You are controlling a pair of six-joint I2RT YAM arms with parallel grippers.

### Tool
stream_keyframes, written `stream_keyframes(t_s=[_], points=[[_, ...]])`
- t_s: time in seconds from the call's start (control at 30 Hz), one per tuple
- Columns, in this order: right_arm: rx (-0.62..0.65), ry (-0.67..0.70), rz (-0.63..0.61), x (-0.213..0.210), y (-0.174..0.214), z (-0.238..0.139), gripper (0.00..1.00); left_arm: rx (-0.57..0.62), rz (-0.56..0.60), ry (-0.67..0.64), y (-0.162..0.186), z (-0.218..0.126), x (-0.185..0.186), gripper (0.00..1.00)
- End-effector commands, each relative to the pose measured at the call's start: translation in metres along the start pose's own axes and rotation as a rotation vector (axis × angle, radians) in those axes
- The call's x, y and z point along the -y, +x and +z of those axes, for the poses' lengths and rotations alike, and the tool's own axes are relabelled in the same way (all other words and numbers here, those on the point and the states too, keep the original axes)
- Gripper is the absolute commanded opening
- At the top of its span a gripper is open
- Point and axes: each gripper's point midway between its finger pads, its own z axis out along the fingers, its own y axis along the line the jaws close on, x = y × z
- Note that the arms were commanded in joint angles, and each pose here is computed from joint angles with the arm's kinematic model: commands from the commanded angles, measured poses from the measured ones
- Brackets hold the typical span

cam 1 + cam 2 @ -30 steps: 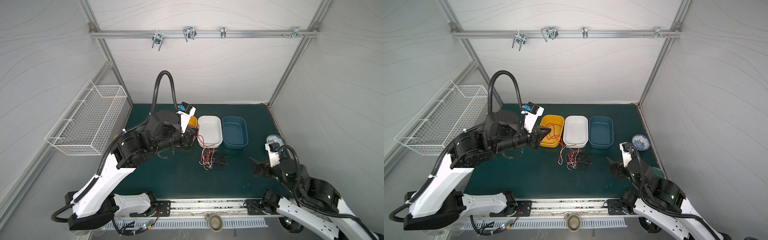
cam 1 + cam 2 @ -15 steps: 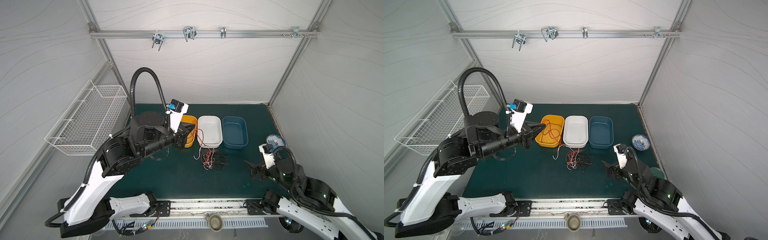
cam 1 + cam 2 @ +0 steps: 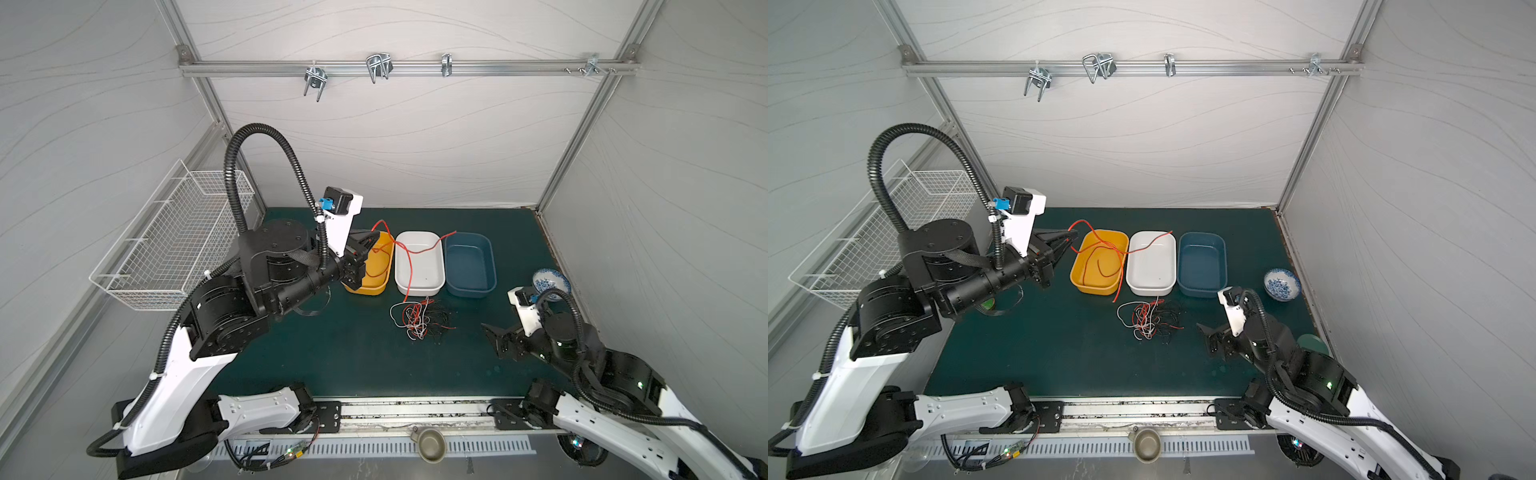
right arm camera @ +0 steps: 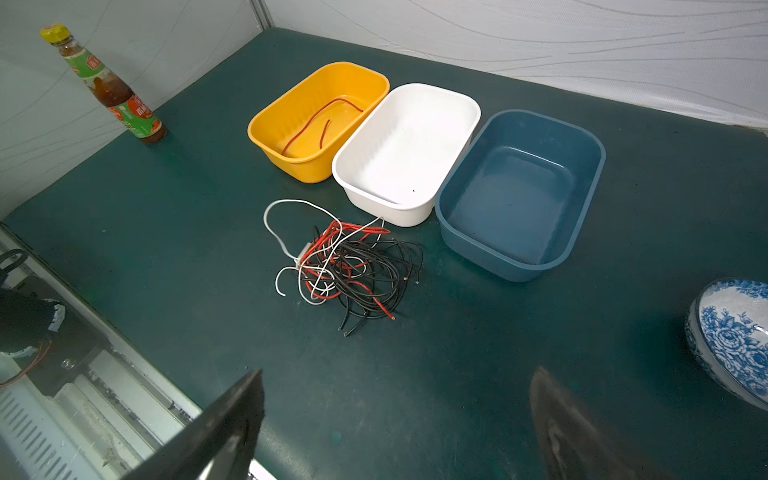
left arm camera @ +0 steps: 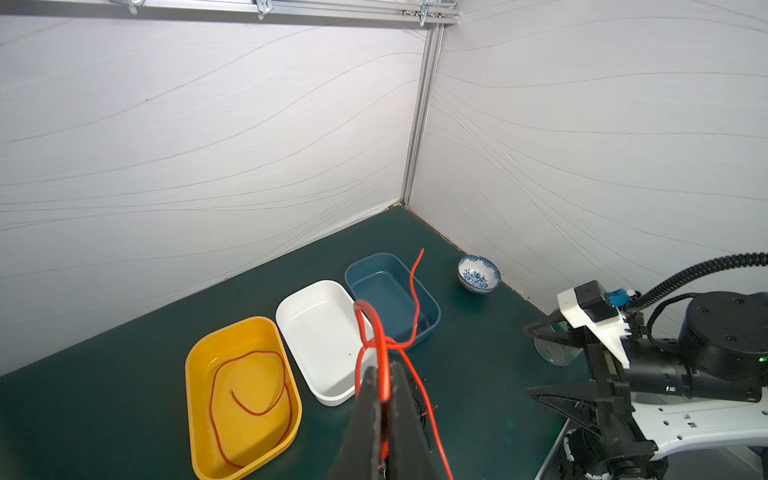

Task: Untangle the cables
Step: 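Carry the red wire over the yellow tub and lower it inside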

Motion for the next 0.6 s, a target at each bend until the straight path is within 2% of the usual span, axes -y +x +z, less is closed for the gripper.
stream_keyframes(t_s=[0.0,0.17,0.4,0.57], points=[[0.032,-0.025,0.0,-0.004,-0.005,-0.003,0.99,0.113,0.005,-0.018,-0.033,-0.015,-0.004,0.0],[0.033,-0.025,0.001,-0.004,-0.005,-0.003,0.99,0.088,0.087,-0.137,-0.023,-0.005,-0.022,0.0],[0.029,-0.031,-0.002,-0.005,-0.005,-0.002,0.99,0.025,0.207,-0.379,0.009,0.027,-0.057,0.0],[0.031,-0.032,-0.001,-0.005,-0.005,-0.003,0.99,-0.02,0.2,-0.505,0.03,0.045,-0.088,0.0]])
